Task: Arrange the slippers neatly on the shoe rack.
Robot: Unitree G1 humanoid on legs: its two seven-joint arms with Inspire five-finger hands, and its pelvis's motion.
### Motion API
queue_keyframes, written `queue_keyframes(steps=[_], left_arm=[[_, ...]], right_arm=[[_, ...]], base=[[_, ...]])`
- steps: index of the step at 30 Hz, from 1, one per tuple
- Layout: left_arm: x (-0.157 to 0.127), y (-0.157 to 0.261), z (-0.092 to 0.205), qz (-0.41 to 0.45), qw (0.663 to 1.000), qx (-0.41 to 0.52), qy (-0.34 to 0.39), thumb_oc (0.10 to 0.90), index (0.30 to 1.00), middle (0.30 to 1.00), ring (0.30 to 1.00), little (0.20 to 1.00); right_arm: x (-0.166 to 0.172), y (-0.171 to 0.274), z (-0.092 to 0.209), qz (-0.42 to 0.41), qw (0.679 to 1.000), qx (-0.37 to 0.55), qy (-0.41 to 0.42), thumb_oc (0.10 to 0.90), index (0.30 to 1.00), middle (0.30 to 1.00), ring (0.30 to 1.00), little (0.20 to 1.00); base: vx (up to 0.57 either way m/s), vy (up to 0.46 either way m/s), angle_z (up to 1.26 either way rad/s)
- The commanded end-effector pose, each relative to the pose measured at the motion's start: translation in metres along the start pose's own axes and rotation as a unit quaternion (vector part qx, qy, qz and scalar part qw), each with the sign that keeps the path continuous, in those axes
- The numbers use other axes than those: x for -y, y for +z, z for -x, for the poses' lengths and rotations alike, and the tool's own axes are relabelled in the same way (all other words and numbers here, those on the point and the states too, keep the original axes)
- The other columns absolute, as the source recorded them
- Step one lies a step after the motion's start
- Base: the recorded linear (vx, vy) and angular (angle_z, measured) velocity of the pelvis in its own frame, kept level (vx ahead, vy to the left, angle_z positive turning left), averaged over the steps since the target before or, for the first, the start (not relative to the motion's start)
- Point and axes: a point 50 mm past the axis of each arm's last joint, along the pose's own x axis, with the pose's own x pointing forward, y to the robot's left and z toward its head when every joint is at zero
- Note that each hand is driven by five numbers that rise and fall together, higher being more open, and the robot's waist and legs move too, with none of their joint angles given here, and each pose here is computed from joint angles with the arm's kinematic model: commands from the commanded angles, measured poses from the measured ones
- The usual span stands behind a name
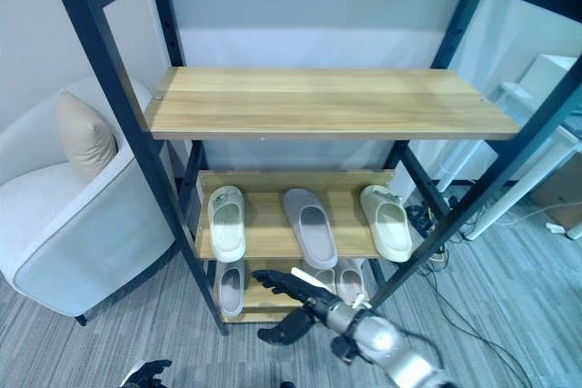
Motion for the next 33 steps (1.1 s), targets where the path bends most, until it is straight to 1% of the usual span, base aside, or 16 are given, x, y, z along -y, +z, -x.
queue_keyframes(steps=[1, 2, 4, 5, 6, 8, 11, 12, 13, 16, 17, 21, 24, 27, 30, 33], left_arm=[[-0.004, 0.011, -0.003, -0.007, 1.0, 0.01, -0.007, 0.8, 0.9, 0.9, 0.9, 0.9], [-0.001, 0.01, -0.003, -0.004, 1.0, 0.01, -0.009, 0.8, 0.9, 0.9, 0.9, 0.9], [0.005, 0.009, -0.002, 0.003, 1.0, 0.009, -0.014, 0.8, 0.9, 0.9, 0.9, 0.9], [0.007, 0.009, -0.002, 0.006, 1.0, 0.01, -0.014, 0.8, 0.9, 0.9, 0.9, 0.9], [0.008, 0.009, -0.002, 0.009, 1.0, 0.009, -0.013, 0.8, 0.9, 0.9, 0.9, 0.9], [0.011, 0.01, -0.002, 0.01, 1.0, 0.011, -0.01, 0.8, 0.9, 0.9, 0.9, 0.9], [0.016, 0.014, -0.001, -0.003, 1.0, 0.022, -0.011, 0.8, 0.9, 0.9, 0.9, 0.9], [0.017, 0.016, -0.001, -0.006, 1.0, 0.026, -0.009, 0.8, 0.9, 0.9, 0.9, 0.9], [0.016, 0.017, -0.002, -0.006, 1.0, 0.026, -0.008, 0.8, 0.9, 0.9, 0.9, 0.9], [0.014, 0.02, -0.002, -0.018, 0.999, 0.035, -0.001, 0.8, 0.9, 0.9, 0.9, 0.9], [0.013, 0.021, -0.002, -0.029, 0.999, 0.037, -0.002, 0.8, 0.9, 0.9, 0.9, 0.9], [0.013, 0.018, -0.002, -0.03, 0.999, 0.034, 0.001, 0.8, 0.9, 0.9, 0.9, 0.9], [0.012, 0.014, -0.001, -0.032, 0.999, 0.027, 0.002, 0.8, 0.9, 0.9, 0.9, 0.9], [0.012, 0.01, -0.001, -0.029, 0.999, 0.021, 0.001, 0.8, 0.9, 0.9, 0.9, 0.9], [0.014, 0.004, 0.0, -0.031, 0.999, 0.012, -0.003, 0.8, 0.9, 0.9, 0.9, 0.9], [0.015, 0.001, 0.001, -0.03, 1.0, 0.007, -0.006, 0.8, 0.9, 0.9, 0.9, 0.9]], right_arm=[[0.022, 0.071, 0.01, 0.047, 0.984, 0.174, -0.012, 0.8, 0.9, 0.9, 0.9, 0.9], [0.028, 0.074, 0.017, 0.051, 0.982, 0.181, -0.034, 0.8, 0.9, 0.9, 0.9, 0.9], [0.044, 0.074, 0.03, 0.058, 0.973, 0.188, -0.122, 0.8, 0.9, 0.9, 0.9, 0.9], [0.051, 0.069, 0.031, 0.059, 0.968, 0.183, -0.162, 0.8, 0.9, 0.9, 0.9, 0.9], [0.057, 0.068, 0.032, 0.062, 0.958, 0.187, -0.209, 0.8, 0.9, 0.9, 0.9, 0.9], [0.068, 0.072, 0.04, 0.101, 0.932, 0.194, -0.29, 0.8, 0.9, 0.9, 0.9, 0.9], [0.084, 0.05, 0.033, 0.094, 0.902, 0.152, -0.392, 0.8, 0.9, 0.9, 0.9, 0.9], [0.093, 0.039, 0.032, 0.096, 0.883, 0.123, -0.442, 0.8, 0.9, 0.9, 0.9, 0.9], [0.093, 0.039, 0.031, 0.097, 0.883, 0.123, -0.443, 0.8, 0.9, 0.9, 0.9, 0.9], [0.106, 0.029, 0.029, 0.09, 0.861, 0.099, -0.49, 0.8, 0.9, 0.9, 0.9, 0.9], [0.115, 0.026, 0.028, 0.094, 0.847, 0.087, -0.516, 0.8, 0.9, 0.9, 0.9, 0.9], [0.123, 0.013, 0.023, 0.072, 0.838, 0.062, -0.537, 0.8, 0.9, 0.9, 0.9, 0.9], [0.129, 0.006, 0.022, 0.064, 0.835, 0.042, -0.544, 0.8, 0.9, 0.9, 0.9, 0.9], [0.132, -0.008, 0.024, 0.063, 0.834, 0.003, -0.548, 0.8, 0.9, 0.9, 0.9, 0.9], [0.136, -0.014, 0.022, 0.048, 0.838, -0.008, -0.543, 0.8, 0.9, 0.9, 0.9, 0.9], [0.14, -0.017, 0.023, 0.055, 0.839, -0.023, -0.54, 0.8, 0.9, 0.9, 0.9, 0.9]], base=[[0.0, 0.0, 0.0], [0.0, 0.0, 0.0], [0.0, 0.0, 0.0], [0.01, -0.005, -0.04], [0.01, -0.005, -0.13], [0.02, -0.013, -0.19], [0.01, -0.018, -0.08], [0.01, -0.016, -0.04], [0.0, 0.0, 0.0], [0.01, -0.01, 0.06], [0.01, -0.008, 0.07], [0.02, -0.006, 0.06], [0.01, -0.006, 0.03], [0.01, -0.01, 0.15], [0.01, -0.003, 0.06], [0.0, 0.0, 0.0]])
